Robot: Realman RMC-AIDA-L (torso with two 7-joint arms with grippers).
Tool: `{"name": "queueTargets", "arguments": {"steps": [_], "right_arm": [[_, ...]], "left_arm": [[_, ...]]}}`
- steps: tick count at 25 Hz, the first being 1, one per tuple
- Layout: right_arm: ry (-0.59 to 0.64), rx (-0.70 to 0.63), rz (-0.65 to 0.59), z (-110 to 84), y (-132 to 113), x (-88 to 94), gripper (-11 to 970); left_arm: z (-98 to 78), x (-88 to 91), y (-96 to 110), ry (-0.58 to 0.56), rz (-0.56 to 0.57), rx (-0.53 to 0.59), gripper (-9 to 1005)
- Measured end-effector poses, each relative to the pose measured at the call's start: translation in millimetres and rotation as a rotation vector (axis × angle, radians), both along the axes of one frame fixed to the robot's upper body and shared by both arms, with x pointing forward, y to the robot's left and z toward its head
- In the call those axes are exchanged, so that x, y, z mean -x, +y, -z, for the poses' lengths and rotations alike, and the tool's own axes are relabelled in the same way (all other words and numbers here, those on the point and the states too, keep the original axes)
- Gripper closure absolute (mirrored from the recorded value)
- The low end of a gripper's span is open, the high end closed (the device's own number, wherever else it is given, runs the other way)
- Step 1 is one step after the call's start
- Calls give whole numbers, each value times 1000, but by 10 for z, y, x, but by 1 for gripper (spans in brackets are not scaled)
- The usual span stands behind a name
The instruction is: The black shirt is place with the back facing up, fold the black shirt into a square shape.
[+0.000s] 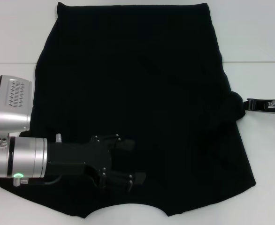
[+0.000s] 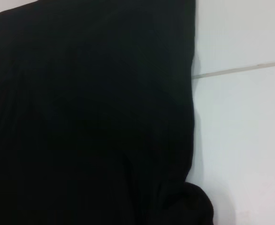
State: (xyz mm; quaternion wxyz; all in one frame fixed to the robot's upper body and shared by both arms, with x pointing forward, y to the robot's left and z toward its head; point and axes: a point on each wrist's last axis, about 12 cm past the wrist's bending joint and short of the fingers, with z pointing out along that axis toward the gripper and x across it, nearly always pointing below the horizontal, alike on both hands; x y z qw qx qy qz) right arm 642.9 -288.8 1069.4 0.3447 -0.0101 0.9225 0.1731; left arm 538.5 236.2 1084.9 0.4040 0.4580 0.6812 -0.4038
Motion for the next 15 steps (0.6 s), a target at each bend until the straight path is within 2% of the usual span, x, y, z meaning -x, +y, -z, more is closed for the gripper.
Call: {"name": "queueTargets", "arguments": {"steps": [5,11,15], "right_arm": [[-2,-4,-6,-18,4,-6,876],[-24,-24,-15,-118,66,-81,929],[-49,-35,-16,-187,169,-161,916]], "left_arm": [[-7,-8,-4,-3,1,-1,47],[-7,-13,-5,-4,-1,-2,47],[2,-20,-8,-3,-7,-5,47]]}}
